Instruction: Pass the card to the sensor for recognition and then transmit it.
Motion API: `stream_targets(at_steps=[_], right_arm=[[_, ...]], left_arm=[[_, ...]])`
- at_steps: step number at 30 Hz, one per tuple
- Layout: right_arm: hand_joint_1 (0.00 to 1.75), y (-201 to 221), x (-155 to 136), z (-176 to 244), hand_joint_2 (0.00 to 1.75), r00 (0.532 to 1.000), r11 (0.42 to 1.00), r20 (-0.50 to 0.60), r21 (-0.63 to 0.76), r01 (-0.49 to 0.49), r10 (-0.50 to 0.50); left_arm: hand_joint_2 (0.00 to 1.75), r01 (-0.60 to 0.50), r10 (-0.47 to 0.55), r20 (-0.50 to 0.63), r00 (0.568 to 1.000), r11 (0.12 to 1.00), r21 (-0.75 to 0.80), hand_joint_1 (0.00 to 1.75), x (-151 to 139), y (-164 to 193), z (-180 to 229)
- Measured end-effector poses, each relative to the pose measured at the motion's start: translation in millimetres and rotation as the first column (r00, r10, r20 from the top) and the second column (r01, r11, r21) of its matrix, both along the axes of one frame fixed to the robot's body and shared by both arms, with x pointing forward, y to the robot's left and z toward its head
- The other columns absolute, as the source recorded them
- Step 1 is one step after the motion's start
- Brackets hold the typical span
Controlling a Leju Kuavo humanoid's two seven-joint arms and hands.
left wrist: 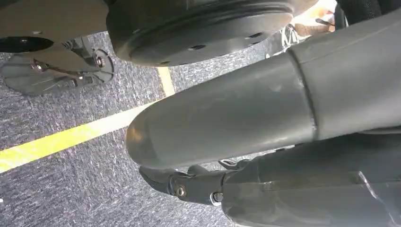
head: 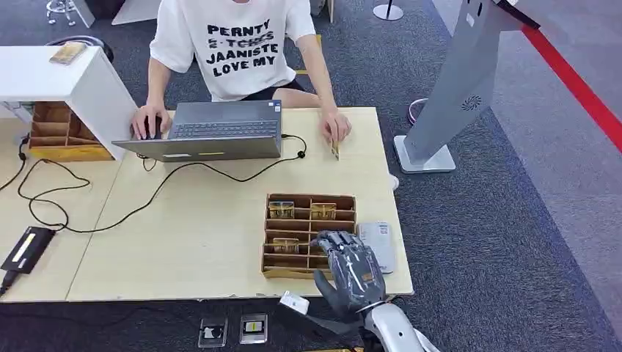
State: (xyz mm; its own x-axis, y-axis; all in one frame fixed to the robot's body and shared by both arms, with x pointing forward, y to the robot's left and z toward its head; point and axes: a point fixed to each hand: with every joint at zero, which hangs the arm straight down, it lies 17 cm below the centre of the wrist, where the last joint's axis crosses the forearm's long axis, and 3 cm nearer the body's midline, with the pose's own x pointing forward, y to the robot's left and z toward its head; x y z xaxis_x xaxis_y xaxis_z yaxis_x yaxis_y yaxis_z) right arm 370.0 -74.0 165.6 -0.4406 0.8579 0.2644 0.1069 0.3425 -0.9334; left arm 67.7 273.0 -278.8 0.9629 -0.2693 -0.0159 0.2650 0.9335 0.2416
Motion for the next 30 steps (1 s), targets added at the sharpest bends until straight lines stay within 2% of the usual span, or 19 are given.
stream_targets(at_steps=[30], right_arm=[[0.73,-10.0,7.4,-35.1,1.75,0.996,0.999,-0.078,-0.028,0.037,-0.039]], left_arm=[[0.00,0.029,-0.029,0.001,1.000,1.000,-0.002,0.00,2.8,-0.5,0.3]])
